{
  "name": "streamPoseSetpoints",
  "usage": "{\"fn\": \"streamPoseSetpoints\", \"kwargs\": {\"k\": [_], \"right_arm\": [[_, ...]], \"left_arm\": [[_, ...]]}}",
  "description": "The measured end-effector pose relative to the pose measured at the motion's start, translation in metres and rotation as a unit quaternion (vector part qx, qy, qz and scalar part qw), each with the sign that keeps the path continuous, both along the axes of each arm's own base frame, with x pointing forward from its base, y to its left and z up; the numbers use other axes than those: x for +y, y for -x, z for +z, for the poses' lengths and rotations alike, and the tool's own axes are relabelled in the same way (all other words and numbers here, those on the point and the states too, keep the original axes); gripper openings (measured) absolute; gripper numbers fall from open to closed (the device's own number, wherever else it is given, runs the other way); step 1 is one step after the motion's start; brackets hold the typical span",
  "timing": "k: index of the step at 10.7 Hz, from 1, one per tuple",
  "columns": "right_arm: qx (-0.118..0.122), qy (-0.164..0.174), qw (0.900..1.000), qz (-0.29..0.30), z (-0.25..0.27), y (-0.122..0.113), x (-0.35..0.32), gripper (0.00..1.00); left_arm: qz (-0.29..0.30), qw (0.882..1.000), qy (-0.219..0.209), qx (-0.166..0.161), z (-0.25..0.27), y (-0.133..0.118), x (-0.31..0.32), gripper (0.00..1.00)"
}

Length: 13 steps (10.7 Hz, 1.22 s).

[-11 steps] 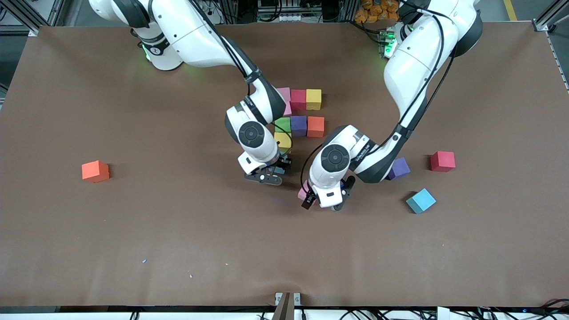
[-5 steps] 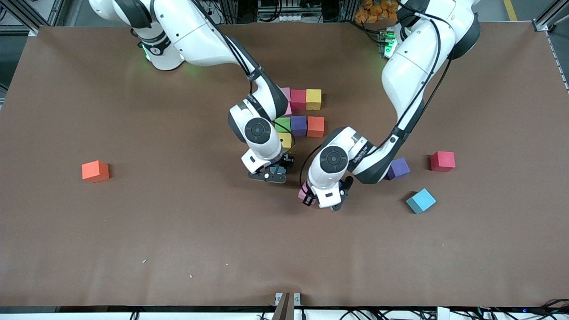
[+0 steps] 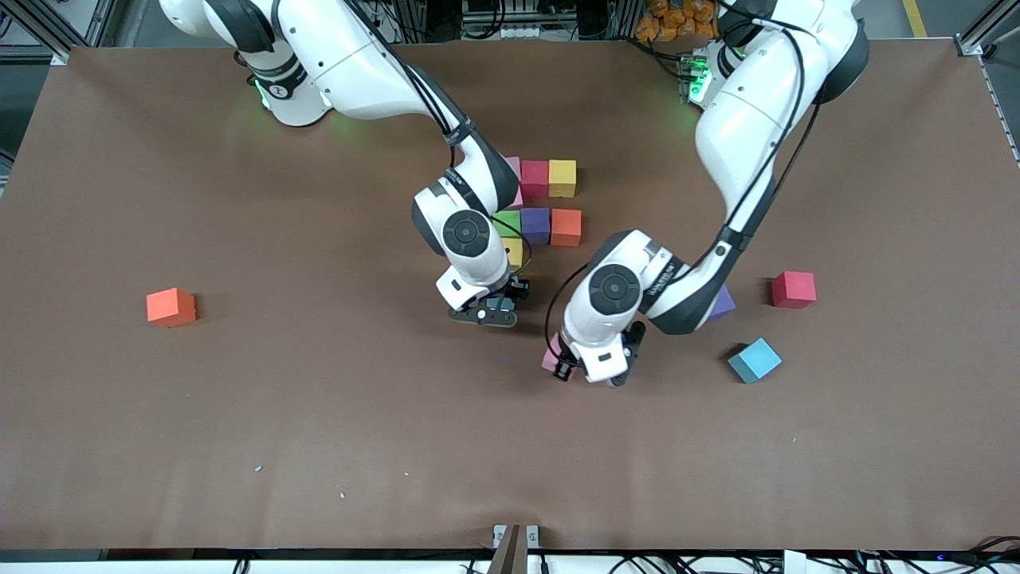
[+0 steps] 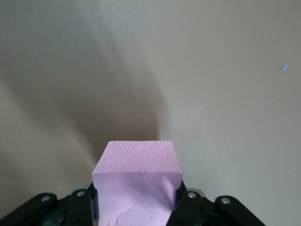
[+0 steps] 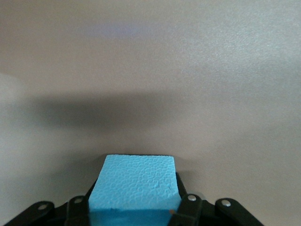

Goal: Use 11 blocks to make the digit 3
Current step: 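Lift the pink cube with the left gripper while the right gripper lowers cyan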

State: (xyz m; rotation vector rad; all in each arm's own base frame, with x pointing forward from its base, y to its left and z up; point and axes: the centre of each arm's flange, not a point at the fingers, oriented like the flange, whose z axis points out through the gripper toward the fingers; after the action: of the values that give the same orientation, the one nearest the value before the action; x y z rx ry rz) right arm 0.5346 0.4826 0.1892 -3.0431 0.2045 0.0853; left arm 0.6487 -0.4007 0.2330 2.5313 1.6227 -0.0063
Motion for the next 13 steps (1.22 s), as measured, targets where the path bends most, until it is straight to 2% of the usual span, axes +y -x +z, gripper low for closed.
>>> {"fn": "streamPoseSetpoints", "kwargs": {"k": [5,8,13], "right_arm": [[-0.002,0.019,0.999,0.025,-0.004,-0.001,0.009,0.58],[-0.003,0.025,0.999,0.033,-0.003,-0.001,0.011,0.58],[-0.010,0.034,0.998,0.049,-0.004,0.002,0.016,0.58]], "left_arm": [[0.035,0.999,0.017,-0.001,0.027,-0.021,0.032,0.56],[0.037,0.999,0.002,0.015,0.047,-0.023,0.046,0.56],[0.031,0.999,0.003,0.011,0.073,-0.019,0.042,0.56]]}}
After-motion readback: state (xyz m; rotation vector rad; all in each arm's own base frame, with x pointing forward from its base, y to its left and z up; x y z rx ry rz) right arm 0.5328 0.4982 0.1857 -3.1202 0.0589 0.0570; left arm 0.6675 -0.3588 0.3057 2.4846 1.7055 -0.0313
